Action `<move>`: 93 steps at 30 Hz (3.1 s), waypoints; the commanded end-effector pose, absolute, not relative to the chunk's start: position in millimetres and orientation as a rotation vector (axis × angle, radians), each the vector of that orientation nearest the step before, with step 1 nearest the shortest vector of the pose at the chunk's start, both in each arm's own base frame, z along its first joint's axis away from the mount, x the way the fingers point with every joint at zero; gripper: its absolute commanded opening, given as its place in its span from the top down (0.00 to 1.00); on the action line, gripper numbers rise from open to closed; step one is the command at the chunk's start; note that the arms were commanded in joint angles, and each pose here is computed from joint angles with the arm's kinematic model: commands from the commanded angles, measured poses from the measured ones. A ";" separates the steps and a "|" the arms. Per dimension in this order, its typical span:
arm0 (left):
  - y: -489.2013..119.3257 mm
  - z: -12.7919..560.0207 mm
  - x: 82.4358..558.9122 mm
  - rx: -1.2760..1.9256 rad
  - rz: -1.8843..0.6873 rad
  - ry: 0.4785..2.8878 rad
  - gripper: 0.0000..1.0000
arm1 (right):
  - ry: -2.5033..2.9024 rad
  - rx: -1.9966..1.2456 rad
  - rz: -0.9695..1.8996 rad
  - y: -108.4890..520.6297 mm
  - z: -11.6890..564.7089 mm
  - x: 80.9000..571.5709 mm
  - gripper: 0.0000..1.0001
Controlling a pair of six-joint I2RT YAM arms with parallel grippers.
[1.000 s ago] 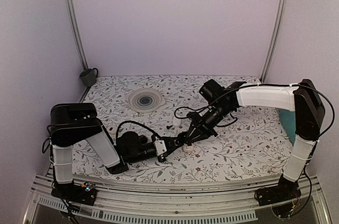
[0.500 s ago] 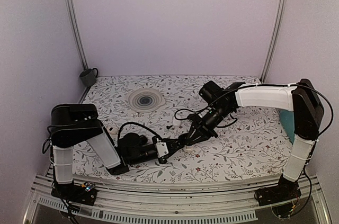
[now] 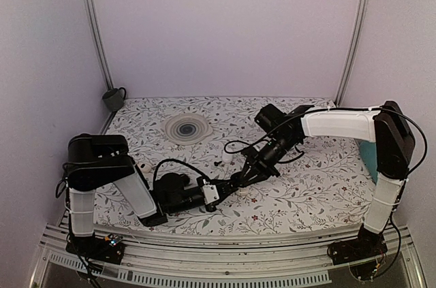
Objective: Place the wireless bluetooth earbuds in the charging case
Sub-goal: Insert the left earbud into the left side groove of the charging case.
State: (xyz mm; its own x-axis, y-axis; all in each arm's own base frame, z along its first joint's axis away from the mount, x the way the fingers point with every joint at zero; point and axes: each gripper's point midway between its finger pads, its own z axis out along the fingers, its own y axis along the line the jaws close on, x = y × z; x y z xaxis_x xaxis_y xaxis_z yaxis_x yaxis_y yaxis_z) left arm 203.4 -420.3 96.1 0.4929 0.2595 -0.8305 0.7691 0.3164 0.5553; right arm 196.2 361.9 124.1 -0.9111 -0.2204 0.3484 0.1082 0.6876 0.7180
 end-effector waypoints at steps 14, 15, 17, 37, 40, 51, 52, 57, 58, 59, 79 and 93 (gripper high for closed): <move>-440.7 122.7 176.1 1.195 -0.552 0.946 1.00 | -2.570 0.014 -1.085 366.6 118.4 220.3 0.83; -441.0 122.6 176.5 1.191 -0.555 0.951 1.00 | -2.571 0.010 -1.085 366.7 118.3 220.7 0.82; -441.3 121.4 178.4 1.180 -0.558 0.964 1.00 | -2.570 0.000 -1.086 367.2 118.5 221.9 0.82; -440.9 124.7 187.8 1.069 -0.631 1.041 1.00 | -2.589 -0.026 -1.035 367.9 108.2 227.9 0.74; -440.1 125.7 190.0 1.057 -0.640 1.045 1.00 | -2.592 -0.026 -1.024 367.4 106.8 228.4 0.74; -432.8 128.7 201.5 0.989 -0.690 1.084 1.00 | -2.624 -0.007 -1.020 368.9 113.7 234.5 0.72; -432.0 129.8 202.5 0.982 -0.694 1.085 1.00 | -2.629 -0.004 -1.022 368.7 115.0 235.1 0.72; -428.8 132.2 207.4 0.952 -0.710 1.099 1.00 | -2.651 0.007 -1.029 366.7 120.9 235.8 0.72; -427.8 132.5 209.2 0.944 -0.712 1.103 1.00 | -2.653 0.009 -1.031 366.7 121.5 235.5 0.72; -427.0 133.6 210.4 0.934 -0.717 1.106 1.00 | -2.655 0.011 -1.031 366.5 122.3 235.1 0.72; -408.9 151.7 228.9 0.807 -0.816 1.164 1.00 | -2.789 0.105 -1.235 359.6 165.0 239.3 0.69; -385.4 202.8 210.1 0.838 -0.943 1.149 1.00 | -3.131 0.338 -1.760 353.2 215.8 283.2 0.61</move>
State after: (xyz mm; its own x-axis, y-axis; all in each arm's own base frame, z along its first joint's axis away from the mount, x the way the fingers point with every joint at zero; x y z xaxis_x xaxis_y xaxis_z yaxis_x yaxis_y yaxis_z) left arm 220.6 -393.7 164.1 0.1156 -0.0815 -0.9899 0.9010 0.4282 0.0700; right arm 255.4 353.2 189.5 -0.9625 -0.0439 -0.2677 -0.2426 0.5810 0.7769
